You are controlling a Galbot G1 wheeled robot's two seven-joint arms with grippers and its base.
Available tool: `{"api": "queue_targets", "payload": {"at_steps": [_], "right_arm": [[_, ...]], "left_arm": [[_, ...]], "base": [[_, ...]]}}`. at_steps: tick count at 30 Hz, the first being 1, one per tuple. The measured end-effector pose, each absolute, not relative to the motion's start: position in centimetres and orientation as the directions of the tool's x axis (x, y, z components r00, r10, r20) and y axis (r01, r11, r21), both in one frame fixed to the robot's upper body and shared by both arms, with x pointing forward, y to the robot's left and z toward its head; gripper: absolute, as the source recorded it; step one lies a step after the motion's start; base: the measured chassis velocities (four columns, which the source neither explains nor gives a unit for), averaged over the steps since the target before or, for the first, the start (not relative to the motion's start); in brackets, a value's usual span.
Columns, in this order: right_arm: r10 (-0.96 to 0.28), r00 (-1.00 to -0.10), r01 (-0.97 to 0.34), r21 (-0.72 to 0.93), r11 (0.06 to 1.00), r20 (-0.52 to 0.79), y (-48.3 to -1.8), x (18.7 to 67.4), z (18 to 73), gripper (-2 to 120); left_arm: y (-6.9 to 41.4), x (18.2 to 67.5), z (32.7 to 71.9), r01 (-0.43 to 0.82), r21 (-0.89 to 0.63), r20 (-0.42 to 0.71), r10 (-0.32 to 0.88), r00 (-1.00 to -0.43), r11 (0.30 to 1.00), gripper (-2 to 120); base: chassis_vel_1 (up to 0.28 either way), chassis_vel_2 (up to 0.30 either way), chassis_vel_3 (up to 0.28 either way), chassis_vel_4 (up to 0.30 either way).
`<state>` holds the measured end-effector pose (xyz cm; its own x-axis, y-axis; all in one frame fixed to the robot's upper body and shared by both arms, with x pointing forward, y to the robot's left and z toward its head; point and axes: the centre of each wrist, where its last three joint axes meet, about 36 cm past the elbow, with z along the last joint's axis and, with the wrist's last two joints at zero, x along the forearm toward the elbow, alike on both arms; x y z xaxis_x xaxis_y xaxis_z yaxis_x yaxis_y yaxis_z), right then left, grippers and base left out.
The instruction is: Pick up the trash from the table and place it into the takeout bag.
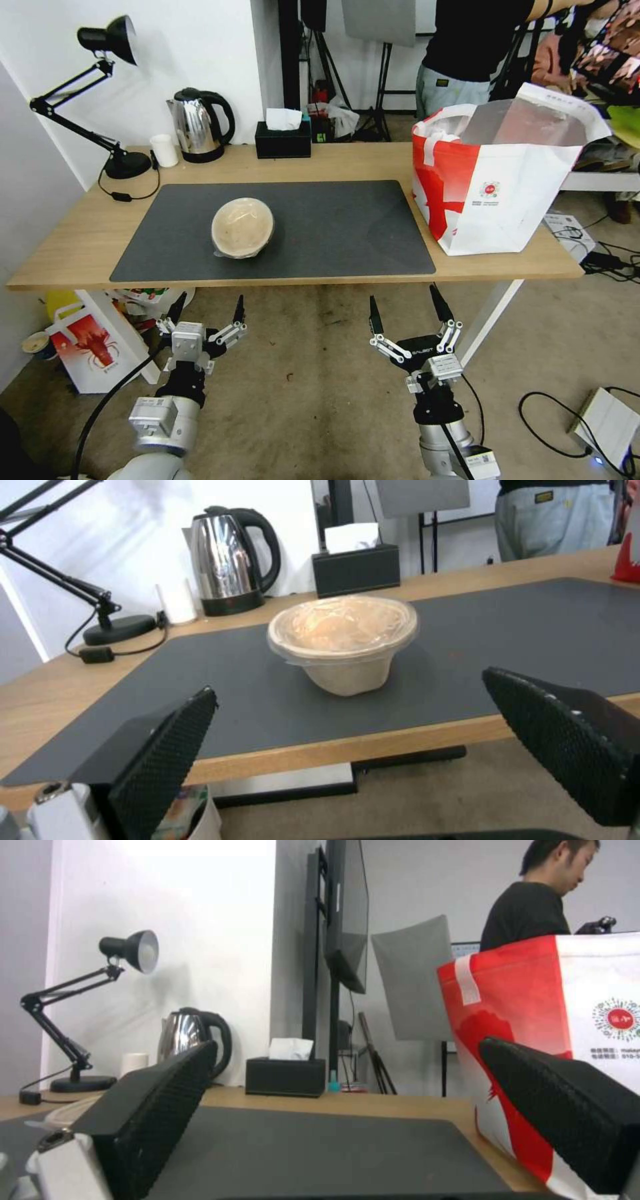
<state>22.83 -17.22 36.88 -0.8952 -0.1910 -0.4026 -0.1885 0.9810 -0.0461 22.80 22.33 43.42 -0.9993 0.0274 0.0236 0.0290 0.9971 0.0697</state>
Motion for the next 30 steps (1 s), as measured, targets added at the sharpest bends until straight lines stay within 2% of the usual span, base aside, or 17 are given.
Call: {"api": "queue_targets", "payload": {"at_steps": [24, 30], "right_arm": [[-0.192, -0.898, -0.190, -0.044, 0.981, -0.397, -17.2, 22.8, 36.7, 100], [-0.192, -0.898, -0.190, -0.044, 0.981, -0.397, -17.2, 22.8, 36.7, 100]], "left_arm": [[22.3, 22.8, 43.4, 0.025, 0.069, 0.016, 0.024, -1.000, 0.997, 100], [20.7, 23.3, 43.9, -0.067, 0.051, -0.194, -0.056, -0.979, 0.996, 100]], "base": [[0.000, 0.000, 0.000, 0.000], [0.000, 0.000, 0.000, 0.000]]}}
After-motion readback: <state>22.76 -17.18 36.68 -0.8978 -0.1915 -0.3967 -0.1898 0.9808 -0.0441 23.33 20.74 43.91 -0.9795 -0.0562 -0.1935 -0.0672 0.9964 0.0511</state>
